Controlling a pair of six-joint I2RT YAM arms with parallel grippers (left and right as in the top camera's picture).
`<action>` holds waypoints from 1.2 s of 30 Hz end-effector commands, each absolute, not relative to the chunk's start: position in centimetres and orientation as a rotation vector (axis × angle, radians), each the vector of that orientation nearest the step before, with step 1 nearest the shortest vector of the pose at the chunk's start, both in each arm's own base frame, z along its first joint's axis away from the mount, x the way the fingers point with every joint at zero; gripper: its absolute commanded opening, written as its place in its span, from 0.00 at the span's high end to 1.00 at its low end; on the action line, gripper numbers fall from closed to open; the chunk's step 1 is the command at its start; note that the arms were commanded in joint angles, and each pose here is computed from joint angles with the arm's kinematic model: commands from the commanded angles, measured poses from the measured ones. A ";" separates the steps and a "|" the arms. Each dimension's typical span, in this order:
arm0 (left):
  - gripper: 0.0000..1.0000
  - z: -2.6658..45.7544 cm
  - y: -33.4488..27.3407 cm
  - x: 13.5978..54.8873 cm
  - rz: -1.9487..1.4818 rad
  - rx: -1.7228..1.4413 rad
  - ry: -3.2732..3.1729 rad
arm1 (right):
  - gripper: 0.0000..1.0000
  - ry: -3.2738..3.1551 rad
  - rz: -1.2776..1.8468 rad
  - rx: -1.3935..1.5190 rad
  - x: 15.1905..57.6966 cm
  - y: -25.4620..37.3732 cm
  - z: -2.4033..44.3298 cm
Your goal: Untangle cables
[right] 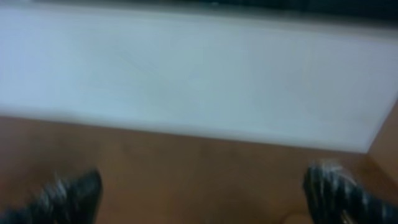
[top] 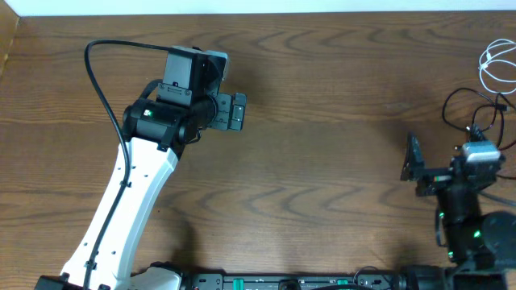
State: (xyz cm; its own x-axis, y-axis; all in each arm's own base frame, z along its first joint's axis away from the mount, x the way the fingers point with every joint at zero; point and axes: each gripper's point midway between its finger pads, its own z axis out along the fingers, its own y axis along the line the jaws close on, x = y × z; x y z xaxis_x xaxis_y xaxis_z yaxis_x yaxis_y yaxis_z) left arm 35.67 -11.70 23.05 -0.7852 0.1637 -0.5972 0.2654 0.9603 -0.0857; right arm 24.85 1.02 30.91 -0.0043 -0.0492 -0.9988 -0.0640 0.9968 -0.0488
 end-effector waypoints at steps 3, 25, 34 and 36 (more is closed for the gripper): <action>0.02 23.5 -11.7 35.7 -0.227 0.311 2.478 | 0.01 1.512 0.041 0.024 24.2 0.0 25.1; 0.02 23.5 -11.7 35.7 -0.227 0.312 2.478 | 0.01 1.645 0.082 0.074 24.6 0.0 15.6; 0.02 23.4 -11.7 35.7 -0.227 0.311 2.479 | 0.01 1.646 0.083 0.073 24.6 0.0 15.6; 0.02 23.4 -11.7 35.7 -0.226 0.312 2.479 | 0.01 1.646 0.082 0.074 24.6 0.0 15.6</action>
State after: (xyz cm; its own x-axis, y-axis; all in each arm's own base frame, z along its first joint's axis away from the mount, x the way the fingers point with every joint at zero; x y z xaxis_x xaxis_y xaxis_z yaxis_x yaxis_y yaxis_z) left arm 35.67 -11.70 23.09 -0.7842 0.1638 -0.5984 0.2659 0.9602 -0.0855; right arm 24.65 0.33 15.71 -0.0767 0.0926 -0.9927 -0.0162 0.9954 0.0941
